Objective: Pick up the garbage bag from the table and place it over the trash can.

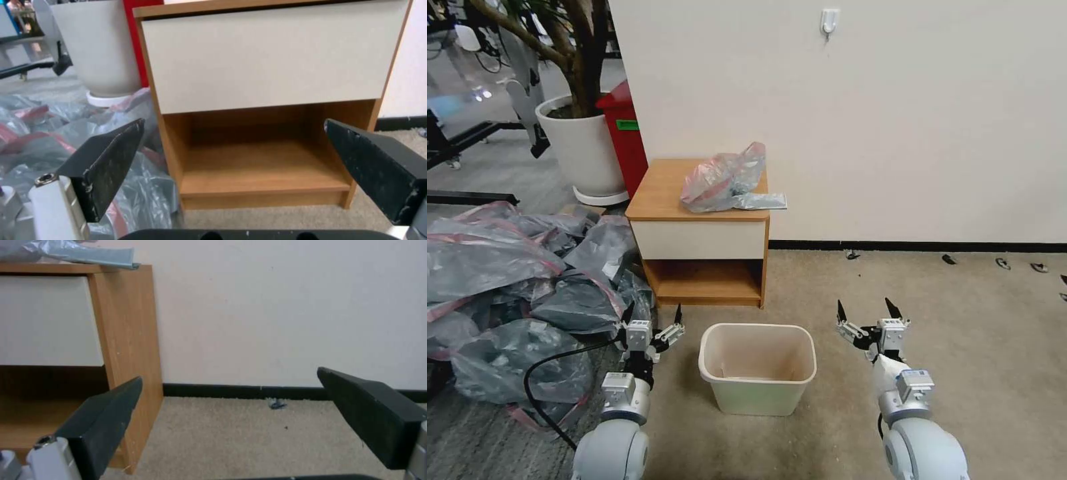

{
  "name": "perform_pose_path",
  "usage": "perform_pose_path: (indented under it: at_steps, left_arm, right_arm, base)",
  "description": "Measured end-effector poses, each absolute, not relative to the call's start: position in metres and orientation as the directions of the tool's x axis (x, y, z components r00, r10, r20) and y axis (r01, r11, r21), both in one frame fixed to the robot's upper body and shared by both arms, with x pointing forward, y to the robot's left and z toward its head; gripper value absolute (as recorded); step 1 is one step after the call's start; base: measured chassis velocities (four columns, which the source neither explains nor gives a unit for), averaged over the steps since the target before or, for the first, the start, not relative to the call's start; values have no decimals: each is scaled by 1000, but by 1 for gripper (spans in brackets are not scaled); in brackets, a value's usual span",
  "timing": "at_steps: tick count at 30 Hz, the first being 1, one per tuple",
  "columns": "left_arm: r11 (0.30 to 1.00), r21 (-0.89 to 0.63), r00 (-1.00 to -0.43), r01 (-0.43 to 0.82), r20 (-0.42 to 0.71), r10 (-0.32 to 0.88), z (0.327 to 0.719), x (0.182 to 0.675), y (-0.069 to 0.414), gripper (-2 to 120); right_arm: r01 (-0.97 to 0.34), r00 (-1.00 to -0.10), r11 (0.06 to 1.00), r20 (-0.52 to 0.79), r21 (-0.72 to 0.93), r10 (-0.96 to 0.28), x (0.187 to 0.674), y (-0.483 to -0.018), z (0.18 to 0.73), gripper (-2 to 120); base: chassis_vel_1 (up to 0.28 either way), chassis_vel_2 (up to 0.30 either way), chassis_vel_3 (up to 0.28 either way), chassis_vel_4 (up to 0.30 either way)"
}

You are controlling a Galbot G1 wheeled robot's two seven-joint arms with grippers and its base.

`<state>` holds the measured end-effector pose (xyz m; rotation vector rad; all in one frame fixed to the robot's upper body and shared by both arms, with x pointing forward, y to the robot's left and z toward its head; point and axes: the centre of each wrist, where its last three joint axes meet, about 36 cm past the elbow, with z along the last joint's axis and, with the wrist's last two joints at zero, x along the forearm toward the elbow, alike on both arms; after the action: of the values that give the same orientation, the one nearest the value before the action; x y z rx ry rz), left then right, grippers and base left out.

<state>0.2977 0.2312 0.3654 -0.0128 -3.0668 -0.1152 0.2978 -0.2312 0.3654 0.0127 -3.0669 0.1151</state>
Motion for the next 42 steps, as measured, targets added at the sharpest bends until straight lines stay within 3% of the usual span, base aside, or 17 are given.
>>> perform_pose_path:
  at_steps: [42]
  left_arm:
    - [997, 75, -997, 11, 73, 6, 365, 298, 231, 100]
  right_arm:
    - [-11, -997, 997, 73, -75, -6, 298, -231, 365, 100]
  base:
    - [0, 0, 0, 0]
